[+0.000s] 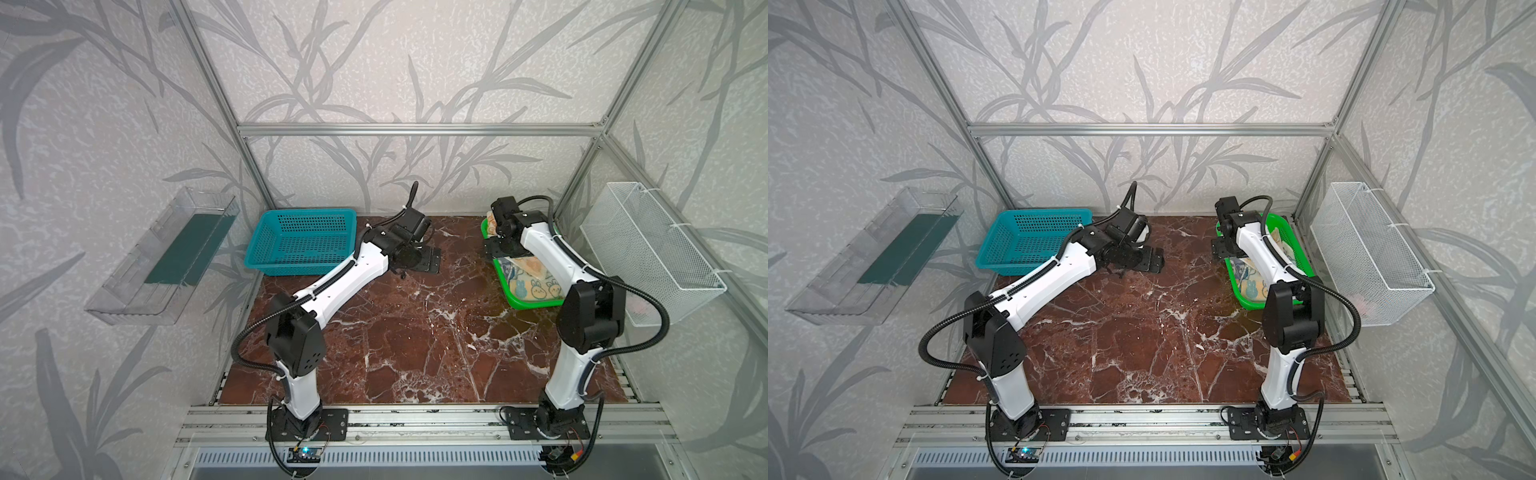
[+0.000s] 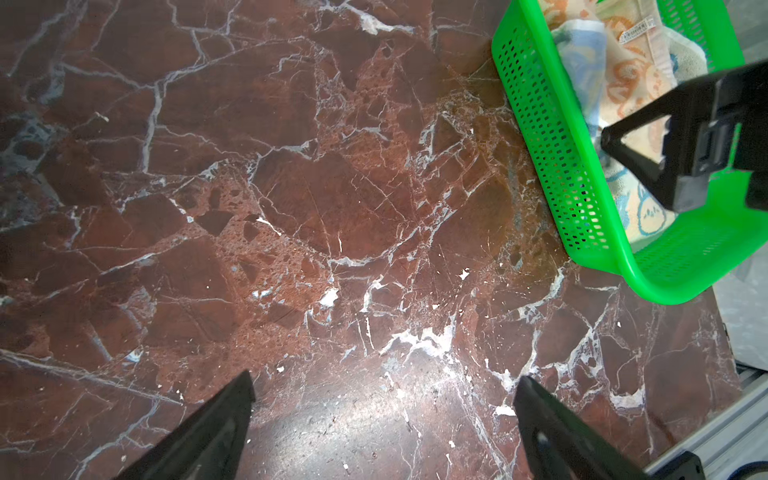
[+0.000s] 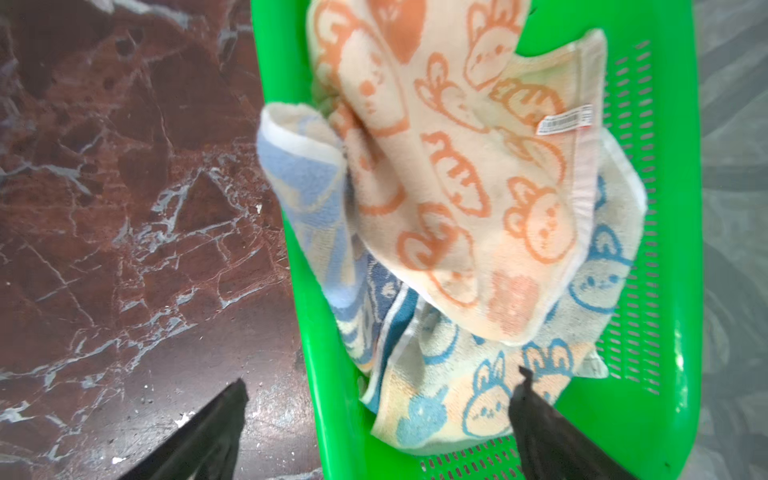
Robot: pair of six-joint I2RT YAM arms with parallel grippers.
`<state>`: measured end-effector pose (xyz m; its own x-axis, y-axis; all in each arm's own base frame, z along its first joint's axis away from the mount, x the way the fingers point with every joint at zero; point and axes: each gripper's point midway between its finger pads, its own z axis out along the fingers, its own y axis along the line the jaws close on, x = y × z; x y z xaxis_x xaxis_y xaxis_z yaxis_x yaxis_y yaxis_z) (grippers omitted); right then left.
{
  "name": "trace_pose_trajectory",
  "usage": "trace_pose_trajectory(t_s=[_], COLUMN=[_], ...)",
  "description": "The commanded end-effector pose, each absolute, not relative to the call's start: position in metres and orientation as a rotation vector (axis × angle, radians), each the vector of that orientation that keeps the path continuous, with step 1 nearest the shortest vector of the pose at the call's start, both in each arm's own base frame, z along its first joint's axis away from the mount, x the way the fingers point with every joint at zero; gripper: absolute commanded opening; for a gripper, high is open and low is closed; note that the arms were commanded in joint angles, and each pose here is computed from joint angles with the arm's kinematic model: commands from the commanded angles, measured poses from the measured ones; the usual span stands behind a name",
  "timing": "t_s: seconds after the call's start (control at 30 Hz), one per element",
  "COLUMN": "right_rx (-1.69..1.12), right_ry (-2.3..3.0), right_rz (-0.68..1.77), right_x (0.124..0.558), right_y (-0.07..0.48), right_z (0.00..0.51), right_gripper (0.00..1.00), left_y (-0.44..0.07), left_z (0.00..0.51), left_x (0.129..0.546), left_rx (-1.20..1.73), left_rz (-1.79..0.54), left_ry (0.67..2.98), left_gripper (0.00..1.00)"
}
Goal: Fold and stack the towels
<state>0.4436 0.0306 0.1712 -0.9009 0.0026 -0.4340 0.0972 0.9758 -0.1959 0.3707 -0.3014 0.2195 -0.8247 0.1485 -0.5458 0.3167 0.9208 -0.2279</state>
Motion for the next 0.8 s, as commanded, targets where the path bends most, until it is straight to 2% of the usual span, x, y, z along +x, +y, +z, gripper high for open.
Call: trace_pose_trajectory(t_s=[0.0,0.23,0.33,0.6,0.67,0.77], right_rx=[0.177,0.276,0.309,0.352,0.354,0.362], right_ry=[2.632,2.671,2.699,2.792,2.794,2.792], right_rz=[-0.268,-0.266,-0.240,-0.146,-0.145,-0.130], right_x=[0.442,0.451,0.457,0.470,0.472,0.472], right_y=[0.009,-0.018,-0.024,-0.017,-0.017,-0.015], right_z=[0.183,0.157,0.142,0.109,0.104,0.103], right_gripper=[0.99,0.99,0.94,0.68,0.56,0.31], left_y=[-0.310,-0.343,-0.352,-0.371,-0.374,-0.378], left_z=[0.240,0.240,0.235,0.229,0.228,0.227], left_x=[0.373,0.372,0.376,0.392,0.395,0.399], left_rx=[0.409,0.567,0.601,0.687,0.698,0.709], left_rz=[-0.353,-0.248,-0.212,-0.066,-0.044,-0.037], left_ry=[2.465,2.364,2.343,2.258,2.247,2.245], left_gripper=[0.99,0.99,0.99,0.99,0.99,0.99])
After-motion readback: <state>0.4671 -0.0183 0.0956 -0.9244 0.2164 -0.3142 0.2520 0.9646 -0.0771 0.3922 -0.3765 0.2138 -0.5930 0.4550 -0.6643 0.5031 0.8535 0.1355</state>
